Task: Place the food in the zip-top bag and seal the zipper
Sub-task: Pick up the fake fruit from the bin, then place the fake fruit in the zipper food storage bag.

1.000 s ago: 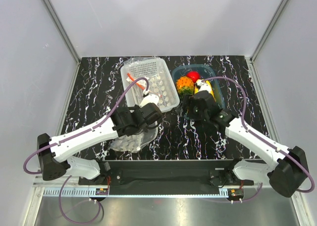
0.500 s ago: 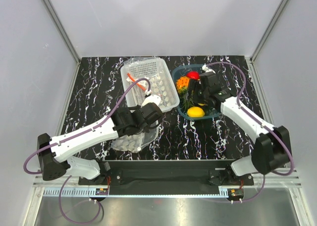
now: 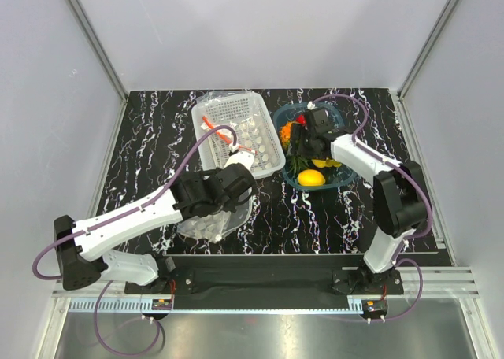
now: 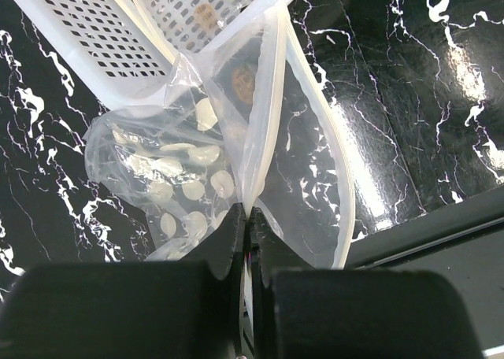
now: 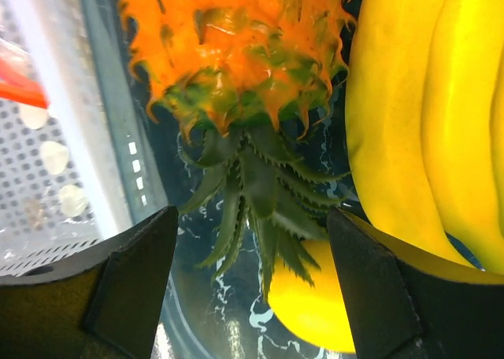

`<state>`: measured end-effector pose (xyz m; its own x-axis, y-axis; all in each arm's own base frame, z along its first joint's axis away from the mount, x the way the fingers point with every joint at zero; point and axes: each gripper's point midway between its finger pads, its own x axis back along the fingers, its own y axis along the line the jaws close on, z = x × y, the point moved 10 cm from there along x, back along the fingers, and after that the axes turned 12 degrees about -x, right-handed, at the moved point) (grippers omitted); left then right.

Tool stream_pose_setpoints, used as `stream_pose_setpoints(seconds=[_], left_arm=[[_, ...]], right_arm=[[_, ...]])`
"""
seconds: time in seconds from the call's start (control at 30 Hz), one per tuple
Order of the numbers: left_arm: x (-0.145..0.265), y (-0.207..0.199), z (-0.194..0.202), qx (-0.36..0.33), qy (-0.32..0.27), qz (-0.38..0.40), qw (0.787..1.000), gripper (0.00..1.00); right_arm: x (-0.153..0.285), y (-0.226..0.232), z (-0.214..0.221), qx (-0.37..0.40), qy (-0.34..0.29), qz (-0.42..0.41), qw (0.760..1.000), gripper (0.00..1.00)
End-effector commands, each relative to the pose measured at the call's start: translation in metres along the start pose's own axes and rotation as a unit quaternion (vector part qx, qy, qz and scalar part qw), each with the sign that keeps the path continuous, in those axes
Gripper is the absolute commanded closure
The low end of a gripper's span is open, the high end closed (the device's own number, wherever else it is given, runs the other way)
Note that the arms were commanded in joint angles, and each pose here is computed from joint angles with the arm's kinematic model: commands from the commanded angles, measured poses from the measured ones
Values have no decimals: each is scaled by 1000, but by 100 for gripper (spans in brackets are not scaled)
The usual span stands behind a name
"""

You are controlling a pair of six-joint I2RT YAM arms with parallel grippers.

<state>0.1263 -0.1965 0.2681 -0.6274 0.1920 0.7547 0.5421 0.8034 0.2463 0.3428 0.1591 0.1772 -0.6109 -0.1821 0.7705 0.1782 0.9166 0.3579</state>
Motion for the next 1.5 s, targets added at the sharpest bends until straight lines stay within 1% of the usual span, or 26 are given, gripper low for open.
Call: stream_pose_setpoints(seconds=[0.0, 0.1, 0.2, 0.3, 0.33, 0.4, 0.47, 0.53, 0.57, 0.73, 0.77, 0.8, 1.0, 1.13, 1.17, 1.2, 1.27, 1.3, 1.37, 1.4, 1.47], left_arm=[[5, 2, -3, 4, -21, 14, 1000, 100], [6, 2, -5, 6, -24, 14, 1000, 100], [5, 1, -5, 5, -23, 15, 1000, 100], [4, 1, -5, 3, -21, 14, 1000, 100], [4, 1, -5, 3, -22, 14, 1000, 100], [4, 1, -6, 2, -21, 14, 1000, 100], [3, 1, -6, 2, -20, 14, 1000, 100], [3, 1, -6, 1, -20, 13, 1000, 100], [3, 1, -5, 0, -19, 13, 1000, 100], [4, 2, -6, -1, -21, 10, 1000, 100], [4, 2, -6, 0, -21, 11, 1000, 100], [4, 1, -6, -1, -22, 13, 1000, 100], [5, 0, -7, 0, -25, 21, 999, 100], [6, 1, -7, -2, -27, 24, 999, 100], [7, 1, -7, -2, -28, 25, 999, 100], [7, 1, -7, -2, -29, 26, 999, 100], [8, 2, -7, -2, -31, 26, 999, 100], [9, 2, -7, -2, -33, 26, 999, 100], [10, 3, -8, -3, -35, 26, 999, 100], [10, 3, -8, -1, -37, 26, 999, 100], [10, 3, -8, 0, -40, 26, 999, 100]], right_arm=[[-11, 7, -11, 5, -7, -12, 1000, 17], [-24, 5, -4, 2, 13, -14, 1000, 19], [-34, 2, 1, -1, 16, -2, 1000, 22], [-37, -1, 1, 0, 10, 7, 1000, 33], [-37, -1, 0, 1, 7, 10, 1000, 44], [-33, 1, -4, 7, -2, 10, 1000, 57], [-28, 2, -9, 15, -13, 8, 1000, 73], [-17, 6, -16, 24, -28, 2, 999, 77], [-12, 7, -20, 27, -34, -3, 999, 81], [26, 19, -38, 43, -64, -34, 996, 93], [32, 19, -40, 43, -67, -37, 996, 94], [43, 22, -44, 47, -71, -43, 995, 99], [86, 25, -47, 56, -78, -81, 992, 100], [114, 28, -41, 69, -59, -133, 987, 100], [118, 26, -37, 70, -51, -141, 986, 100], [132, 28, -32, 74, -43, -174, 981, 100], [141, 25, -21, 78, -27, -201, 976, 100], [157, 24, -17, 79, -28, -228, 970, 100], [166, 19, -5, 73, -10, -244, 967, 100], [181, 17, 2, 74, -7, -264, 962, 100], [187, 11, 18, 65, 15, -278, 958, 100]])
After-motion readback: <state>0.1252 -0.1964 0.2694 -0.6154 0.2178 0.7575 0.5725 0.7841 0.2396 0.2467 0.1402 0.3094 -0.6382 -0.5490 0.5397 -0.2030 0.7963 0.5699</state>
